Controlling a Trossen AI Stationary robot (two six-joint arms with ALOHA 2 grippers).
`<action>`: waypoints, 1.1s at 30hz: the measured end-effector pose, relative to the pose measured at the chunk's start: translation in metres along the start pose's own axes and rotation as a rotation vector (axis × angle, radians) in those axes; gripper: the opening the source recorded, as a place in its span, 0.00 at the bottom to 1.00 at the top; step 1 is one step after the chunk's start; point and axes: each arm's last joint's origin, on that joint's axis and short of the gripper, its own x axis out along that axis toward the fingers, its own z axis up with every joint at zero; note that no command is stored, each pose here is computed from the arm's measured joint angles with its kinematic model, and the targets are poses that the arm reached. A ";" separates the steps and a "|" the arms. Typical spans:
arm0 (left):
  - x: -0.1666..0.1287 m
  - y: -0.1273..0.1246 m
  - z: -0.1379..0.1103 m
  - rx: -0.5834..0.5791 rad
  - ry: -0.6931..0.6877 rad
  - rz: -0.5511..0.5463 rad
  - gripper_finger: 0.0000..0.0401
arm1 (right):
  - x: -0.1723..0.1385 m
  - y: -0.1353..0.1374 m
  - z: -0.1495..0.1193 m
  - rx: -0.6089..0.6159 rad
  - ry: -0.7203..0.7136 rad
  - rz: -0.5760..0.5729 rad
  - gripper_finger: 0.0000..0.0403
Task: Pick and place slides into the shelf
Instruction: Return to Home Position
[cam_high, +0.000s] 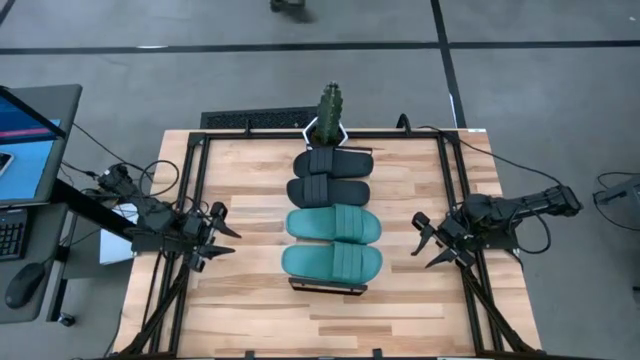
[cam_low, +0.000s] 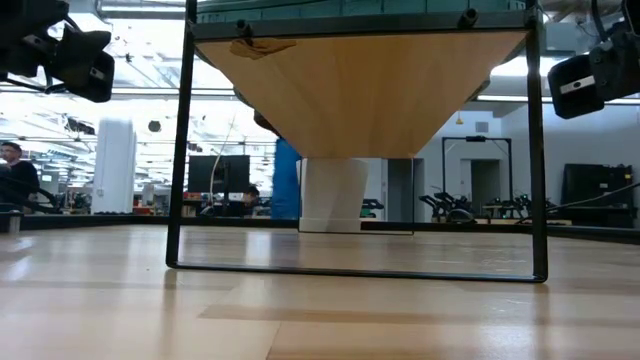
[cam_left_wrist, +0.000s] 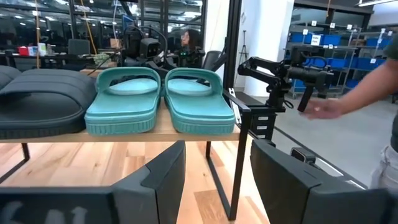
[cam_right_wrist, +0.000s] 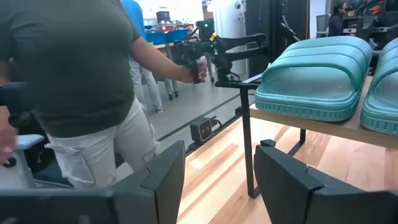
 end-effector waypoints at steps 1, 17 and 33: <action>0.000 0.000 0.000 0.000 0.001 -0.005 0.43 | 0.000 0.000 0.000 0.000 0.000 0.000 0.44; 0.000 0.000 -0.001 -0.004 0.002 -0.010 0.43 | 0.000 0.000 0.000 0.000 0.000 0.000 0.44; 0.000 0.000 -0.001 -0.004 0.002 -0.009 0.43 | 0.000 0.000 0.000 0.001 0.000 0.000 0.44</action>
